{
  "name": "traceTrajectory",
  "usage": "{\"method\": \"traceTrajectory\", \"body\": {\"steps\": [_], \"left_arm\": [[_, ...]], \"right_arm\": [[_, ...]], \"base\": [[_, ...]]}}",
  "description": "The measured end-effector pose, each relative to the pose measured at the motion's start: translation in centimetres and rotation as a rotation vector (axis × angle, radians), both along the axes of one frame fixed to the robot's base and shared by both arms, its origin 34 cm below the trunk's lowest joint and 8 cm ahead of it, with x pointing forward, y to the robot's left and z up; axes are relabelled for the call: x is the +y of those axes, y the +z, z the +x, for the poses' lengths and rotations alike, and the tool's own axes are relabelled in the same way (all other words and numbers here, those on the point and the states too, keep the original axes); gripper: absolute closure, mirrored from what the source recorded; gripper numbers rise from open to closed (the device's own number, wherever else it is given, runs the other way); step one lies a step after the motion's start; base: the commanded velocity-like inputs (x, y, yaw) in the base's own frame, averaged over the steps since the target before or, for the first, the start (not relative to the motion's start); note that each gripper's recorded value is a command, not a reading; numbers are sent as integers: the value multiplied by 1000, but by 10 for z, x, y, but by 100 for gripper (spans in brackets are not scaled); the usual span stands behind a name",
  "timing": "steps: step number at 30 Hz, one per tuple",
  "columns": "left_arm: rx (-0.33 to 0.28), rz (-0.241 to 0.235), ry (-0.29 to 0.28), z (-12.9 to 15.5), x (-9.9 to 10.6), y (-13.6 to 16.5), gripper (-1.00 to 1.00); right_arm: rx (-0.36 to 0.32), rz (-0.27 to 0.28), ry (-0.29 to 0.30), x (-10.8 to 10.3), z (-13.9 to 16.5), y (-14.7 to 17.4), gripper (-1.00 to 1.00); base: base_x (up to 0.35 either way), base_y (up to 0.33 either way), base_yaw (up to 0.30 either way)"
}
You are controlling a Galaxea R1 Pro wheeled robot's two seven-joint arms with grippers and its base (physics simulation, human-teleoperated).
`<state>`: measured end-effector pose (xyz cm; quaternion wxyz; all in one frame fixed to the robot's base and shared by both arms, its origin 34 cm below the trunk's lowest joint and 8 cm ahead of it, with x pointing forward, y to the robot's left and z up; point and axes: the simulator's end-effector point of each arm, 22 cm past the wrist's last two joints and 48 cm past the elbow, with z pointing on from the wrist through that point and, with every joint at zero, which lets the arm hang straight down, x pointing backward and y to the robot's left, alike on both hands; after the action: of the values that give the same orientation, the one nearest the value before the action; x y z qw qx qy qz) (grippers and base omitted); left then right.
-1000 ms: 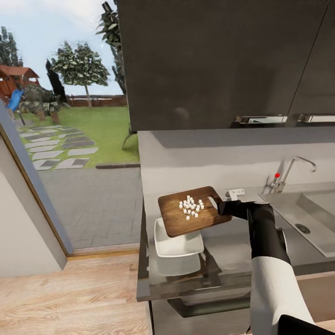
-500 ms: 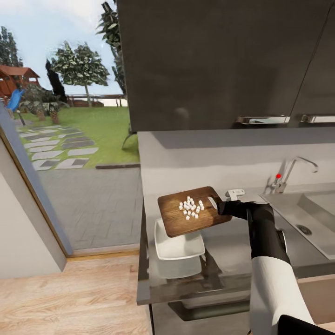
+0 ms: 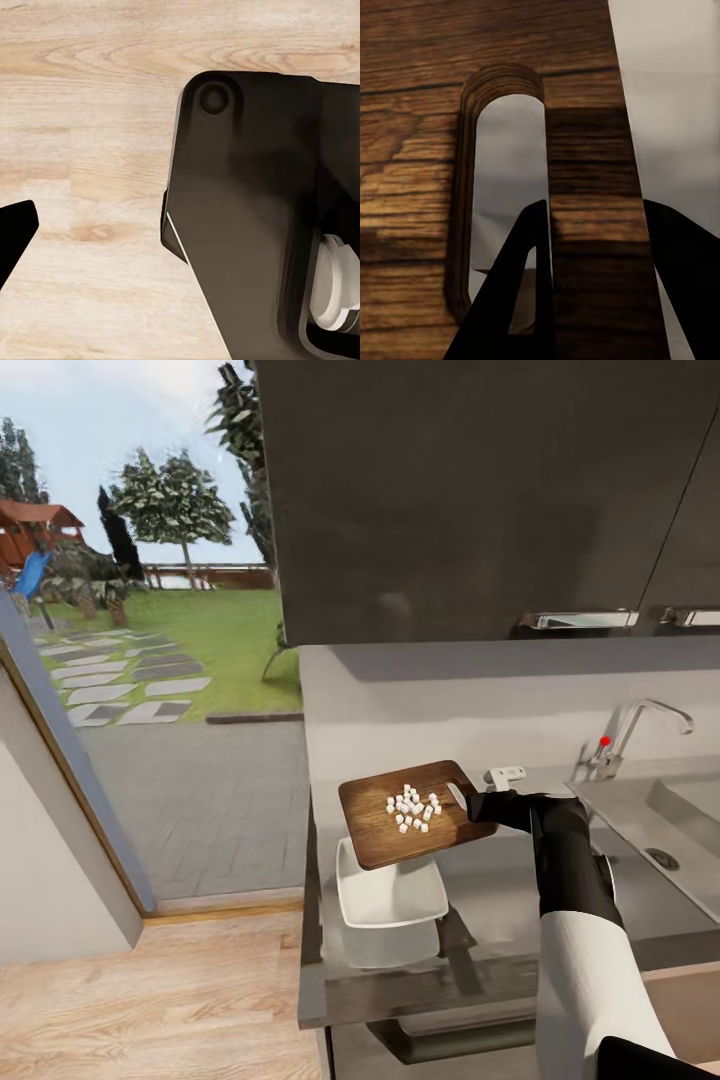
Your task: In the kitchen, take the Vidalia onion out of the sink, dice it on the chopping board with the paring knife, put the diced onion into the bowl on the countertop, then place both the paring knife and the chopping board into the sink.
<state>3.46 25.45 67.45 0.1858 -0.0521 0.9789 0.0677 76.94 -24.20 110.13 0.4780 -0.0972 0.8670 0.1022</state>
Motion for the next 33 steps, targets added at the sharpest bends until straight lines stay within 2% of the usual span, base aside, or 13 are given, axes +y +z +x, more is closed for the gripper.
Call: {"method": "traceTrajectory", "body": {"steps": [20,33], "left_arm": [[0,1,0,0,0,0,-100],[0,0,0,0,0,0,-100]], "right_arm": [[-4,2,3,2,0,1,100],[1,10,9,5,0,-2,100]], "base": [[11,116,0],[3,9,0]]}}
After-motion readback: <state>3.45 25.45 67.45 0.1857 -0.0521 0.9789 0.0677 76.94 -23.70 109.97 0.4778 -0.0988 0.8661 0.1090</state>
